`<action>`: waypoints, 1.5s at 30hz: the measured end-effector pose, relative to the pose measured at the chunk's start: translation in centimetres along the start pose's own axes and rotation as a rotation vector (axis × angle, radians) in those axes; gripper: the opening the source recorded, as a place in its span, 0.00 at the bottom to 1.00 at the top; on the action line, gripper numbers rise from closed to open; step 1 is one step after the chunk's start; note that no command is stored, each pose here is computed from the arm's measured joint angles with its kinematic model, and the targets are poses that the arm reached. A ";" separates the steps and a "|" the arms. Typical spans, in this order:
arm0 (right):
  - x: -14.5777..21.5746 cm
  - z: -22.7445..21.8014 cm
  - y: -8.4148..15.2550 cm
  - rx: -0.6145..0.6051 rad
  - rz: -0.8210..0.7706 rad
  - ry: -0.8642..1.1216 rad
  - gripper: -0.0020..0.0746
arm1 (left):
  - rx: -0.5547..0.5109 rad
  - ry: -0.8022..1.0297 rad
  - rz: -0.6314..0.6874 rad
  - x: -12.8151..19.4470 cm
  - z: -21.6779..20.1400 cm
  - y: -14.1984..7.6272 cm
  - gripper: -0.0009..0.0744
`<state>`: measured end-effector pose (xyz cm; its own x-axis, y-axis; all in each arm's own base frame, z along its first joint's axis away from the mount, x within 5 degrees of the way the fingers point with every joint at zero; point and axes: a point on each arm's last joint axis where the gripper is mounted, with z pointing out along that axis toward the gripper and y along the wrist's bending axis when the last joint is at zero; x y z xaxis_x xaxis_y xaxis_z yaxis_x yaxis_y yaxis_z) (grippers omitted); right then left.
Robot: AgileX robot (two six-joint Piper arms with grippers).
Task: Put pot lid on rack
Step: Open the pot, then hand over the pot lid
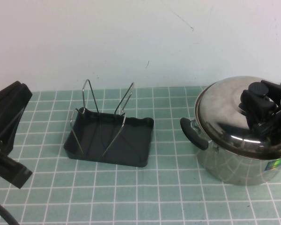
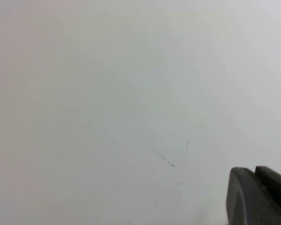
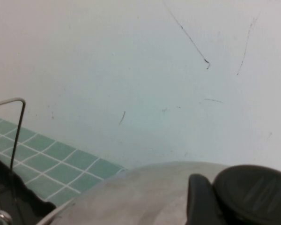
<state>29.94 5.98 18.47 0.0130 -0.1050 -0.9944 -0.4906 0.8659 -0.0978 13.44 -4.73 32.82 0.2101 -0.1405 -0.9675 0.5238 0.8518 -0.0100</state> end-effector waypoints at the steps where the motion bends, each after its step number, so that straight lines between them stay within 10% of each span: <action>1: 0.0 0.0 0.0 0.001 -0.001 0.000 0.49 | 0.006 -0.003 -0.010 0.0 0.0 -0.1 0.01; 12: -3.9 -1.2 -0.1 0.030 -0.059 -0.099 0.49 | 0.110 -0.064 -0.203 -0.7 -0.1 -0.9 0.01; 18: -8.6 -3.2 0.5 0.033 -0.091 -0.249 0.49 | 0.146 -0.036 -0.697 -0.7 -0.1 -1.1 0.04; 27: -14.6 -6.6 5.3 -0.178 -0.051 -0.469 0.49 | 0.321 0.078 -1.338 -1.2 -0.4 -2.5 0.80; 45: -20.1 -5.6 17.0 -0.619 -0.007 -0.674 0.49 | 0.363 0.135 -1.377 -1.1 -0.6 -3.0 0.93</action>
<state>16.51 20.07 37.04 0.4284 0.3667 -0.8258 -0.8654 0.4294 -0.2582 11.17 -6.84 33.73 -0.6978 -0.6687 -0.2567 0.4253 -0.0984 -0.8997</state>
